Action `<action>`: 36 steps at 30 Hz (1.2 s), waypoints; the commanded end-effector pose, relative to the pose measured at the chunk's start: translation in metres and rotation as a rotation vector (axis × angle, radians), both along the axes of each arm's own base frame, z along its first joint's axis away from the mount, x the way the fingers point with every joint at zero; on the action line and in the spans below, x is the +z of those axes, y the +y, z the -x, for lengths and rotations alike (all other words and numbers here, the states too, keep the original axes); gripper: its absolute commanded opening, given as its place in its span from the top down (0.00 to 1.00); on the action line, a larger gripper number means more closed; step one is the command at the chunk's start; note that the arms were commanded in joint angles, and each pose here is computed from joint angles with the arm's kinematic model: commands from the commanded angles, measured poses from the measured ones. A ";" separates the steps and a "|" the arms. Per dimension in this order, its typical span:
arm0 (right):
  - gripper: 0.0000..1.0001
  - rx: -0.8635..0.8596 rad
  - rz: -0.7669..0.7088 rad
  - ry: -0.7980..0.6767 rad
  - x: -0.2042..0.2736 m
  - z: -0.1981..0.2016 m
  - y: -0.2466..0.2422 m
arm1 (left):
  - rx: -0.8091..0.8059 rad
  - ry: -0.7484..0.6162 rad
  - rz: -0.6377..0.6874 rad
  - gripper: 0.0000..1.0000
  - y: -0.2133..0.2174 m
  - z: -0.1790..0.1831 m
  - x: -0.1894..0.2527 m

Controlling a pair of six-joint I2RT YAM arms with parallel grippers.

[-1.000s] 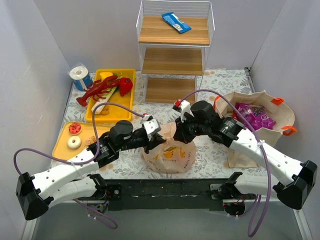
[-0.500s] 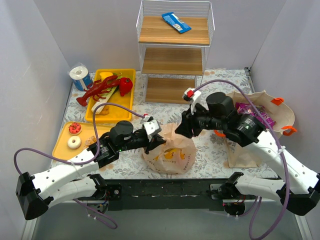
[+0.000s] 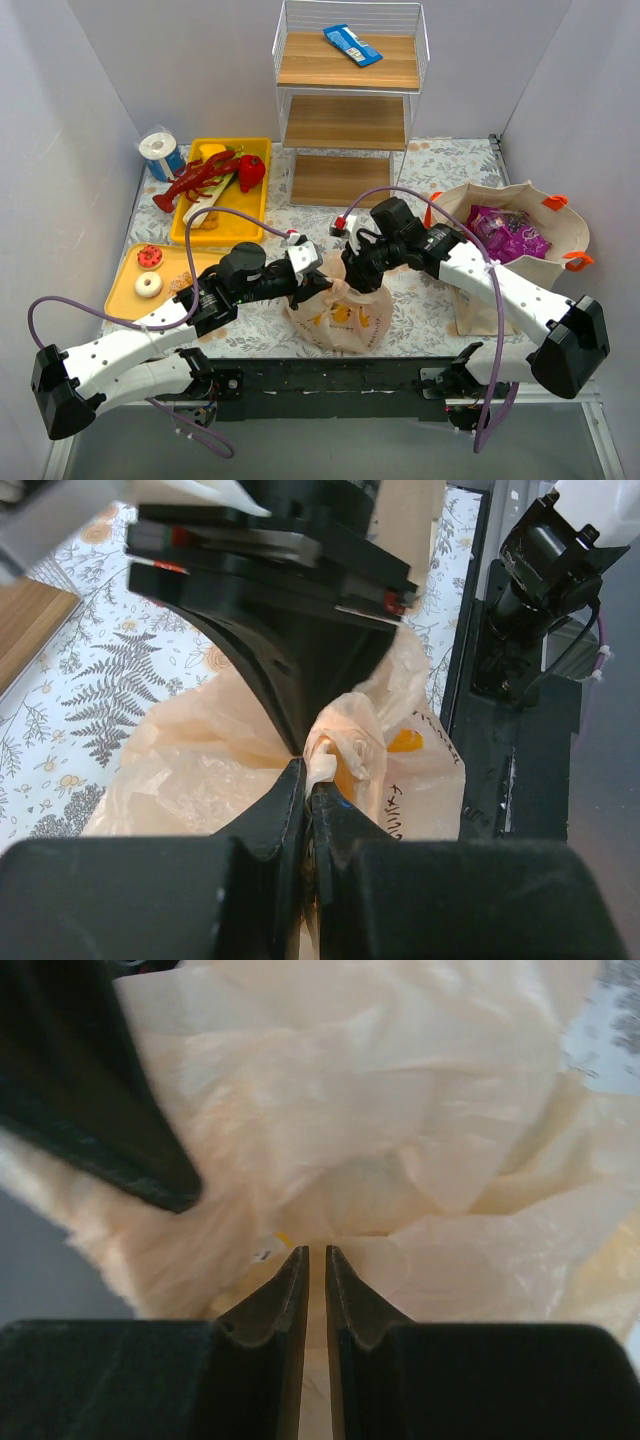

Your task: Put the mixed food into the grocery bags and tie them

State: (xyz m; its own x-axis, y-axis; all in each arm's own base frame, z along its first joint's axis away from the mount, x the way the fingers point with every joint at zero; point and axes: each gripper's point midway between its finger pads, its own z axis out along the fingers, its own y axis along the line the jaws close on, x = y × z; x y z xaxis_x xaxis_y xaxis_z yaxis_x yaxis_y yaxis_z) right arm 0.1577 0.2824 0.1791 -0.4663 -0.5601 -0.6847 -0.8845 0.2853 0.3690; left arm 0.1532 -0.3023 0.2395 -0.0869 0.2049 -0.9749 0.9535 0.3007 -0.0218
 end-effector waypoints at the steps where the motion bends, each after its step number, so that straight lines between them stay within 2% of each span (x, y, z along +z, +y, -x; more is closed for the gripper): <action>1: 0.81 0.264 -0.240 -0.030 0.034 0.042 0.018 | -0.012 -0.033 0.018 1.00 0.001 0.003 0.006; 11: 0.79 0.309 -0.388 0.011 0.030 0.057 0.027 | 0.016 -0.042 0.030 1.00 0.003 0.000 0.007; 15: 0.79 0.296 -0.471 -0.032 0.044 0.054 0.034 | 0.050 -0.044 0.076 1.00 0.003 -0.003 0.015; 20: 0.78 0.234 -0.557 -0.072 0.054 0.057 0.037 | 0.128 0.065 0.181 1.00 -0.001 -0.009 0.023; 25: 0.75 0.165 -0.609 -0.129 0.053 0.056 0.031 | 0.224 0.110 0.250 1.00 0.002 -0.018 0.024; 36: 0.76 -0.053 -0.660 -0.245 0.039 0.040 0.023 | 0.193 0.266 0.435 1.00 -0.006 -0.004 0.026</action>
State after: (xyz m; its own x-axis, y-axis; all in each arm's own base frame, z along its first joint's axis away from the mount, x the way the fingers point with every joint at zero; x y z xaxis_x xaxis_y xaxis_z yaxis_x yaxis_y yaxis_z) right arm 0.1069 0.3018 0.2008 -0.3246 -0.0797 -0.9425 -0.9455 0.0536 0.3211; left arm 0.1581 -0.3079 0.2399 -0.3184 -0.1107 -0.9415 0.8446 0.4178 -0.3348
